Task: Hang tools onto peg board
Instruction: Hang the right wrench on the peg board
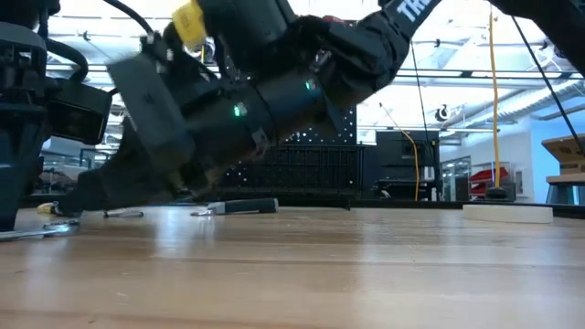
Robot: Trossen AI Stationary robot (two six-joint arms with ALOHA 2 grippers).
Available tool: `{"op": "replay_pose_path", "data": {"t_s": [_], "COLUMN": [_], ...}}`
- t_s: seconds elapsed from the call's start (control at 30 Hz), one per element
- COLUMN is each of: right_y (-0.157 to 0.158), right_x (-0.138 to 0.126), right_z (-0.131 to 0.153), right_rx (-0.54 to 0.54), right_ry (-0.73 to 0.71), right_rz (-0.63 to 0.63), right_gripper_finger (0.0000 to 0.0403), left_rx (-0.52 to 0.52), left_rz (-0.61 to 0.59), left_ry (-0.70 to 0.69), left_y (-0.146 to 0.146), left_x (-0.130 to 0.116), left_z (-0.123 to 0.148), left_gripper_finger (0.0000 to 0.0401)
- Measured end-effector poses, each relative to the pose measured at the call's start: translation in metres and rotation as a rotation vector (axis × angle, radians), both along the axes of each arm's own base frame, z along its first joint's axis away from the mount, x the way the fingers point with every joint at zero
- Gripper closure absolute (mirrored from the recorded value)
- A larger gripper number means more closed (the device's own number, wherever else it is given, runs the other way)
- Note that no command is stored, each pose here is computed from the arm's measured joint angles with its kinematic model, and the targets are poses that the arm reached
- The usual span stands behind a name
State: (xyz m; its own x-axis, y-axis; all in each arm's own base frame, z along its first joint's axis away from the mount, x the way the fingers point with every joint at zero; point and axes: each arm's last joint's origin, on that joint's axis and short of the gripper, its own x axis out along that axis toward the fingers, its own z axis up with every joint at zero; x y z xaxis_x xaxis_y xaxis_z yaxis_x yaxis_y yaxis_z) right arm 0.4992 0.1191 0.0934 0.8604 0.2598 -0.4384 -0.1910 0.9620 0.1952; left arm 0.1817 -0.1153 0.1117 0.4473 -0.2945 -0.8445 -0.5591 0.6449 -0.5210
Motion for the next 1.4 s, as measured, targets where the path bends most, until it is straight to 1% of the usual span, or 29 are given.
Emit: {"op": "replay_pose_path", "data": {"t_s": [0.1, 0.37, 0.53, 0.63, 0.9, 1.03, 1.1, 1.17, 1.27, 1.4], "right_y": [0.000, -0.007, -0.008, -0.009, -0.009, -0.009, -0.010, -0.011, -0.011, -0.012], "right_x": [0.000, -0.001, -0.003, -0.003, -0.003, -0.003, -0.003, -0.003, -0.003, -0.003], "right_z": [-0.005, -0.009, -0.011, -0.012, -0.013, -0.013, -0.013, -0.013, -0.013, -0.014], "right_rx": [0.004, 0.076, 0.105, 0.106, 0.104, 0.104, 0.104, 0.105, 0.105, 0.104], "right_ry": [0.017, 0.111, 0.153, 0.156, 0.161, 0.163, 0.164, 0.166, 0.166, 0.166], "right_rz": [-0.002, -0.062, -0.093, -0.095, -0.095, -0.096, -0.098, -0.098, -0.099, -0.101], "right_gripper_finger": [0.0403, 0.0403, 0.0403, 0.0403, 0.0403, 0.0403, 0.0403, 0.0403, 0.0403, 0.0403], "left_rx": [0.001, -0.014, -0.080, -0.122, -0.167, -0.187, -0.179, -0.150, -0.098, 0.034], "left_rz": [0.004, -0.002, -0.021, -0.014, 0.012, -0.009, -0.001, 0.011, -0.024, -0.062], "left_ry": [-0.001, -0.022, -0.072, -0.059, -0.039, -0.029, -0.036, -0.042, -0.006, 0.107], "left_y": [0.000, -0.001, -0.007, -0.010, -0.012, -0.016, -0.016, -0.017, -0.022, -0.025], "left_x": [0.000, 0.002, 0.005, 0.004, 0.004, 0.002, 0.002, 0.004, 0.010, 0.016], "left_z": [0.000, 0.001, 0.005, 0.006, 0.007, 0.007, 0.008, 0.011, 0.022, 0.046], "left_gripper_finger": [0.0301, 0.0301, 0.0301, 0.0301, 0.0301, 0.0301, 0.0301, 0.0301, 0.0301, 0.0301]}}
